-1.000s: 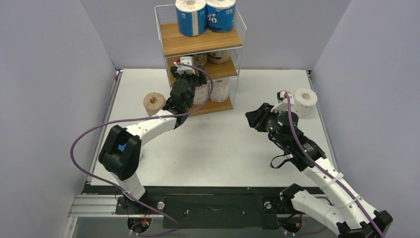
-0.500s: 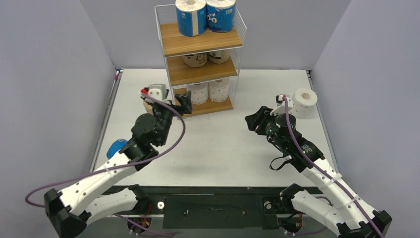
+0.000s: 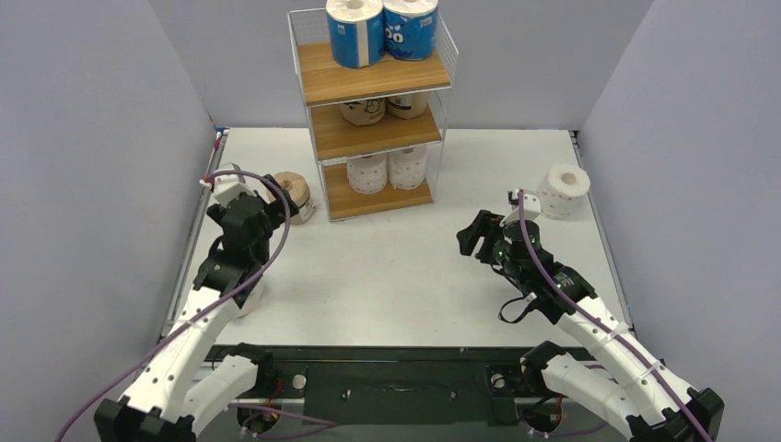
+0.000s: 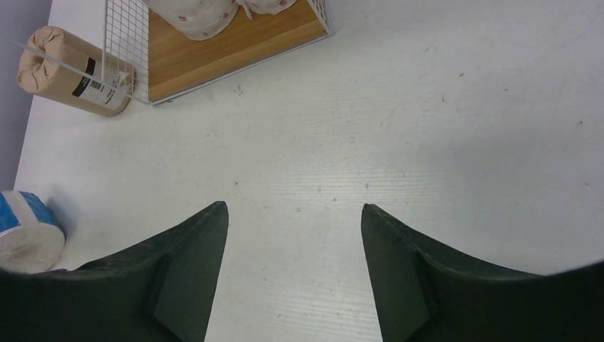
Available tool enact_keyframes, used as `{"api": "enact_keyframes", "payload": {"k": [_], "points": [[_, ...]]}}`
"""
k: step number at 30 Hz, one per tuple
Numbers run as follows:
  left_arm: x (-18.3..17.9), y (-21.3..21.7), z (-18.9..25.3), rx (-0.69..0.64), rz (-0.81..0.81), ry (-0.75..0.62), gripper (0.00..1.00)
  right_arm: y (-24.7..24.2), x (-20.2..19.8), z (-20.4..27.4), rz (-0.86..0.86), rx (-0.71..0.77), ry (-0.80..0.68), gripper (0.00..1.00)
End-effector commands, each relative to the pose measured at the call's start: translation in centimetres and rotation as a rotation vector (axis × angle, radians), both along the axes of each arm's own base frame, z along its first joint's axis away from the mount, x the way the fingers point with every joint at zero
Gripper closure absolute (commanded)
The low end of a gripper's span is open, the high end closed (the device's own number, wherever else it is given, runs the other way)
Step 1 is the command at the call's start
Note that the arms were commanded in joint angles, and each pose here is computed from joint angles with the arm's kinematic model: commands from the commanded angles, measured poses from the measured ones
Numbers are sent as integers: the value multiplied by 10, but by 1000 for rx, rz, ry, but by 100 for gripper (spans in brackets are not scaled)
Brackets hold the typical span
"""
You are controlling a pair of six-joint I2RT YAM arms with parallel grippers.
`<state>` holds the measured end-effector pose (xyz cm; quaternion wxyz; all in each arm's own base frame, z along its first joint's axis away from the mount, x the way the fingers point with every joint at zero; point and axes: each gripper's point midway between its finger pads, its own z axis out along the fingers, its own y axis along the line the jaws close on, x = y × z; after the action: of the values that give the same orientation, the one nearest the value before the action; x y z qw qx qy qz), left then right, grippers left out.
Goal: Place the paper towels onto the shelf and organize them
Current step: Move the paper towel to the center of the board.
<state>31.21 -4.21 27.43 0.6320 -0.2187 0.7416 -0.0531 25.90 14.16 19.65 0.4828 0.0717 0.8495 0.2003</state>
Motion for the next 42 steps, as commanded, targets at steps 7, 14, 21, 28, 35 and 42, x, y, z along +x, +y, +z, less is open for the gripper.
{"api": "enact_keyframes", "payload": {"k": [7,14,21,28,35,42], "points": [[52,47,-80,-460,227,279,4,-5,-3,1,-16,6,-24,36],[88,43,-91,-460,214,349,4,-6,-1,-3,-12,-14,-18,36],[113,44,-96,-434,204,364,4,-7,0,-8,-14,-34,-11,36],[129,46,-118,-392,209,419,6,-8,1,-10,-14,-45,-11,37],[141,47,-138,-351,201,480,17,-9,1,-12,-21,-49,-8,37],[149,49,-152,-337,212,508,25,-9,1,-12,-23,-49,-7,37]]}}
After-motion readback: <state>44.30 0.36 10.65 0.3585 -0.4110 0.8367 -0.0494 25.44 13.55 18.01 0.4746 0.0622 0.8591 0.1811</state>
